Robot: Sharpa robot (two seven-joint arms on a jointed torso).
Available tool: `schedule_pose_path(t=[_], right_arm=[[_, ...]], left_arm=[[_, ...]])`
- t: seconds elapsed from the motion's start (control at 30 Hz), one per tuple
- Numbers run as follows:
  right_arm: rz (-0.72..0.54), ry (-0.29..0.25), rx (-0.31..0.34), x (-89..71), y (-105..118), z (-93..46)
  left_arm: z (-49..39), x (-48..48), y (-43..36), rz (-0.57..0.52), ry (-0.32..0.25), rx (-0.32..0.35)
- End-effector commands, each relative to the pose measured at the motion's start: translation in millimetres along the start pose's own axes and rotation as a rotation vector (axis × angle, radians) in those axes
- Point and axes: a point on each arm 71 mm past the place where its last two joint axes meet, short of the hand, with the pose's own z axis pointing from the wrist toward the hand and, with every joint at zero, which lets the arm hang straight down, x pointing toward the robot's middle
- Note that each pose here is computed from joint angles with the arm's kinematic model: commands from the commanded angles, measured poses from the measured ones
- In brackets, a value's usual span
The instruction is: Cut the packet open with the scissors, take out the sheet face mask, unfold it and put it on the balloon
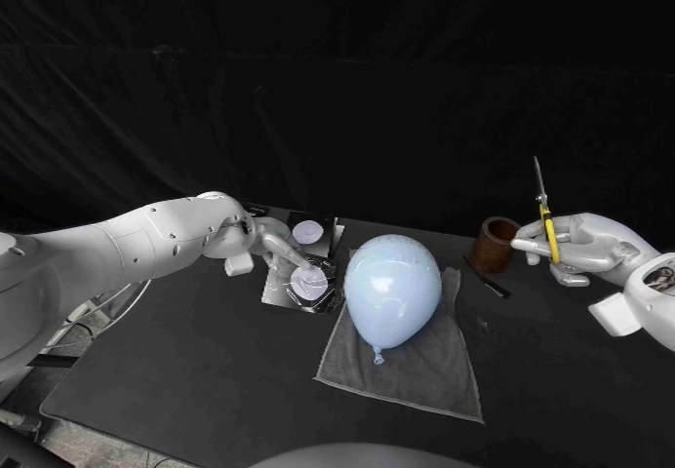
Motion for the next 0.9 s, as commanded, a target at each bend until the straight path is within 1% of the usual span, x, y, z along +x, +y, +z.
schedule_pose_path(t=[0.03,0.17,0.37,0.5,0.53,0.63,0.7,0.8,0.9], right_arm=[[0.005,0.003,-0.014,0.2,1.7,-0.2],[0.005,0.002,-0.014,-0.2,1.5,-0.6],[0.006,-0.002,-0.012,-1.5,0.7,-1.5],[0.006,-0.004,-0.011,-2.3,0.2,-2.0],[0.006,-0.004,-0.010,-2.6,0.0,-2.2],[0.006,-0.006,-0.009,-3.2,-0.4,-2.4],[0.006,-0.006,-0.009,-3.4,-0.6,-2.5],[0.006,-0.006,-0.009,-3.3,-0.7,-2.6],[0.006,-0.005,-0.009,-3.2,-0.7,-2.6]], left_arm=[[-0.8,-8.7,6.3,0.069,-0.121,-0.041],[-2.8,-13.1,7.7,0.079,-0.164,-0.037],[-10.6,-26.2,10.9,0.075,-0.270,0.000],[-18.8,-37.0,10.0,0.070,-0.346,0.047],[-22.8,-41.7,8.6,0.068,-0.376,0.067],[-31.5,-51.6,4.8,0.068,-0.427,0.106],[-37.0,-57.3,2.2,0.066,-0.446,0.126],[-44.3,-63.8,-2.8,0.064,-0.453,0.148],[-47.7,-65.4,-6.5,0.065,-0.438,0.158]])
